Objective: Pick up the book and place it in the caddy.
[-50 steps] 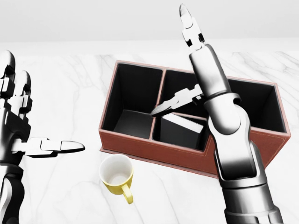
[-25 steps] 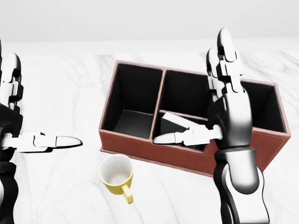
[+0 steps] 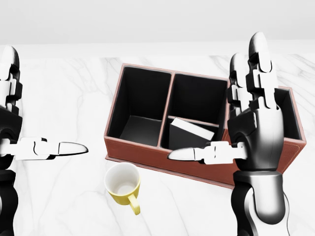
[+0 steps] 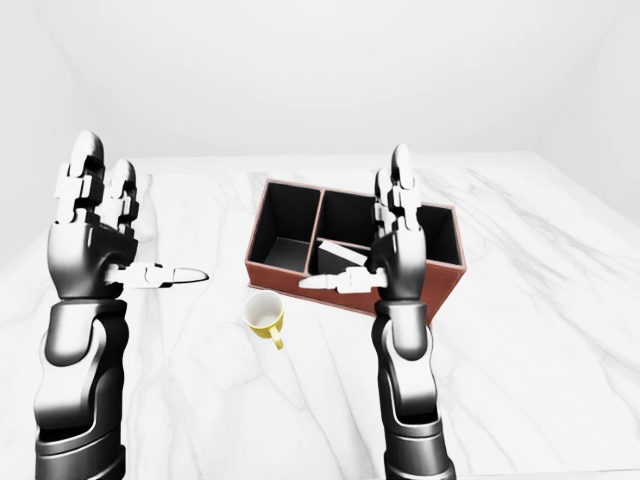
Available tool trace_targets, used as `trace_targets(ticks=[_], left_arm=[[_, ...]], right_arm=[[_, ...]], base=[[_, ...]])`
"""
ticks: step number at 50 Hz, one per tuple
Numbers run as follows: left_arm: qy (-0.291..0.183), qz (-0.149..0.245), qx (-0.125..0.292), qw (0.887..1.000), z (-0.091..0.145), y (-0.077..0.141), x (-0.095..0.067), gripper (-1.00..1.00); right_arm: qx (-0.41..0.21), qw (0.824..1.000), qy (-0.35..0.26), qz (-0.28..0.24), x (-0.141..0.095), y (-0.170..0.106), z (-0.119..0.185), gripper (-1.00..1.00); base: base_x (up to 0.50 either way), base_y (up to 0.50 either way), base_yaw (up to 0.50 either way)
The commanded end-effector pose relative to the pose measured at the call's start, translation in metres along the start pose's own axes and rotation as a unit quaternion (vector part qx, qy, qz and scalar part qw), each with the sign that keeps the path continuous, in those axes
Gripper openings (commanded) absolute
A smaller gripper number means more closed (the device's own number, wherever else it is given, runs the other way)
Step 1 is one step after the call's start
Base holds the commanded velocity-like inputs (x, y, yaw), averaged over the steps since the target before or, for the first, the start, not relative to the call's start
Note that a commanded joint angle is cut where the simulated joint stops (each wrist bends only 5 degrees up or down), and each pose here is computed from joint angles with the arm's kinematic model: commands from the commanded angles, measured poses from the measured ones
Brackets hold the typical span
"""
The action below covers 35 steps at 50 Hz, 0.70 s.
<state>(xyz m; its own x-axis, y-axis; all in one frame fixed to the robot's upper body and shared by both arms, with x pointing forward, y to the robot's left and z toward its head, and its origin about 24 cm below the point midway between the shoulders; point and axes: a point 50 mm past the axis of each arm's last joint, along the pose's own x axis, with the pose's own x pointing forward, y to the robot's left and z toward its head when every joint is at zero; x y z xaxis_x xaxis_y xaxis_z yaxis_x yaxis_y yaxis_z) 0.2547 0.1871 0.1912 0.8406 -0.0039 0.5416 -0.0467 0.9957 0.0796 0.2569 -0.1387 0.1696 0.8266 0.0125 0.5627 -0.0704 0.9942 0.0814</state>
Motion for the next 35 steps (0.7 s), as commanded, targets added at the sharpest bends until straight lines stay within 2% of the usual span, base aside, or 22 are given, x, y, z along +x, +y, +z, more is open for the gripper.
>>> trace_targets(ticks=[1, 7, 15, 21, 24, 35], left_arm=[[-0.007, -0.002, 0.000, 1.000, 0.003, -0.001, 0.000, 1.00], [-0.029, -0.004, 0.002, 1.000, 0.013, -0.002, 0.002, 1.00], [-0.052, -0.007, 0.003, 0.999, 0.023, -0.003, 0.005, 1.00], [-0.088, -0.013, 0.006, 0.996, 0.038, -0.005, 0.010, 1.00], [-0.103, -0.015, 0.007, 0.995, 0.044, -0.006, 0.012, 1.00], [-0.104, -0.018, 0.008, 0.994, 0.044, -0.007, 0.012, 1.00]], right_arm=[[0.007, 1.000, -0.012, -0.003, -0.001, 0.002, 0.006, 1.00], [0.010, 0.998, -0.066, 0.000, 0.005, 0.005, 0.029, 1.00], [0.014, 0.994, -0.104, 0.007, 0.003, 0.004, 0.048, 1.00], [0.023, 0.986, -0.167, 0.012, 0.003, 0.005, 0.076, 1.00], [0.027, 0.984, -0.173, 0.016, 0.007, 0.011, 0.080, 1.00], [0.020, 0.986, -0.165, 0.020, 0.006, 0.012, 0.077, 1.00]], base=[[0.00, 0.00, 0.00], [0.00, 0.00, 0.00], [0.00, 0.00, 0.00], [0.00, 0.00, 0.00], [0.00, 0.00, 0.00], [0.00, 0.00, 0.00]])
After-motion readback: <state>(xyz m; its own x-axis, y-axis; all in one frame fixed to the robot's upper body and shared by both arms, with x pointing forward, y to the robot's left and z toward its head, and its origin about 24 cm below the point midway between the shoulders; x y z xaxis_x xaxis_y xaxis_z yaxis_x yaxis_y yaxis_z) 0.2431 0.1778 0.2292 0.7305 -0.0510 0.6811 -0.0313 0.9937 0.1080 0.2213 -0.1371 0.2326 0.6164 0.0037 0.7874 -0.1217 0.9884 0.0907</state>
